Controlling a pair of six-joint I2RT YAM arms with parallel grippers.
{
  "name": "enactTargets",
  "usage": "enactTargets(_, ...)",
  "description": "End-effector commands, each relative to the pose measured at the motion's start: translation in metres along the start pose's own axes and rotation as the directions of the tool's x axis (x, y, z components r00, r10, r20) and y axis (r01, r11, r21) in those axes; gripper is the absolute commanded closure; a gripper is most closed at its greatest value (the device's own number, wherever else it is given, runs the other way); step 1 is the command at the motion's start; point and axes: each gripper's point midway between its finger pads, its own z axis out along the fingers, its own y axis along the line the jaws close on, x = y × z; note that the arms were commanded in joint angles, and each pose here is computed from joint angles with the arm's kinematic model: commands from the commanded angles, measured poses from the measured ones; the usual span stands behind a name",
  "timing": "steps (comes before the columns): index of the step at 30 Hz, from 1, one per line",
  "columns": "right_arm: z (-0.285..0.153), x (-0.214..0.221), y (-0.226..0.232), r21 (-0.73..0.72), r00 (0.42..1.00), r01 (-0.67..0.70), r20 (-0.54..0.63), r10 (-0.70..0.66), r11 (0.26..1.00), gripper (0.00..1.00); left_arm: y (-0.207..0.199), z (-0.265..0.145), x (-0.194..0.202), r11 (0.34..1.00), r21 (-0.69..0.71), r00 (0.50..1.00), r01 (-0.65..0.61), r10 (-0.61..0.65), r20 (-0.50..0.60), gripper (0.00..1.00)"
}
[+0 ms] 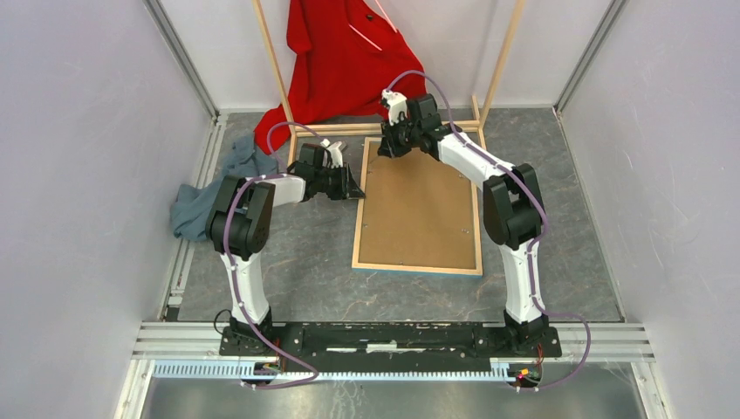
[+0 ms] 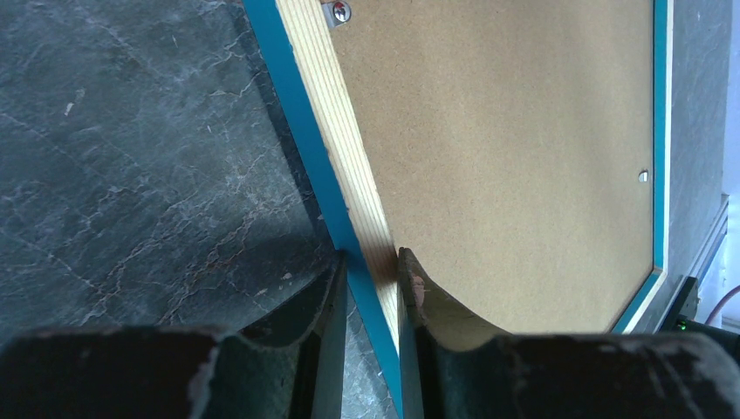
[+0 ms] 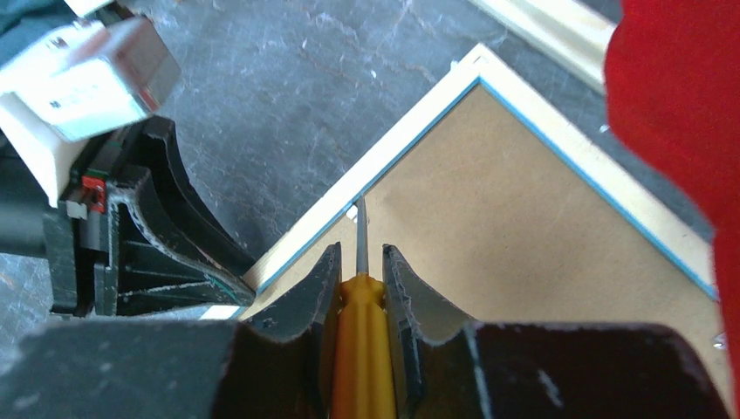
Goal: Take the photo out of the frame
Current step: Release the photo frame item from the photo frame.
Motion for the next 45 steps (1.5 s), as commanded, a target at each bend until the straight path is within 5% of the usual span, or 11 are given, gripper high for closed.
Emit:
enactTargets(1, -0.021, -0.055, 0.004, 0.032, 0.991, 0.058, 0.121, -0.061, 0.998, 1.0, 0.044, 0.009, 0.031, 0.985, -0.173, 0.998, -0.012, -0.001, -0.07, 0.71)
enactTargets(20, 0.01, 0.003, -0.002, 0.007, 1.0, 0.01, 0.003, -0.01, 1.0, 1.0, 0.044, 0.01, 0.031, 0.986, -0.169, 0.997, -0.011, -0.001, -0.074, 0.71)
enactTargets(45, 0.014, 0.022, 0.016, -0.05, 0.999, 0.03, -0.044, -0.032, 0.998, 1.0, 0.045, 0.011, 0.032, 0.985, -0.172, 0.997, -0.01, -0.003, -0.075, 0.7)
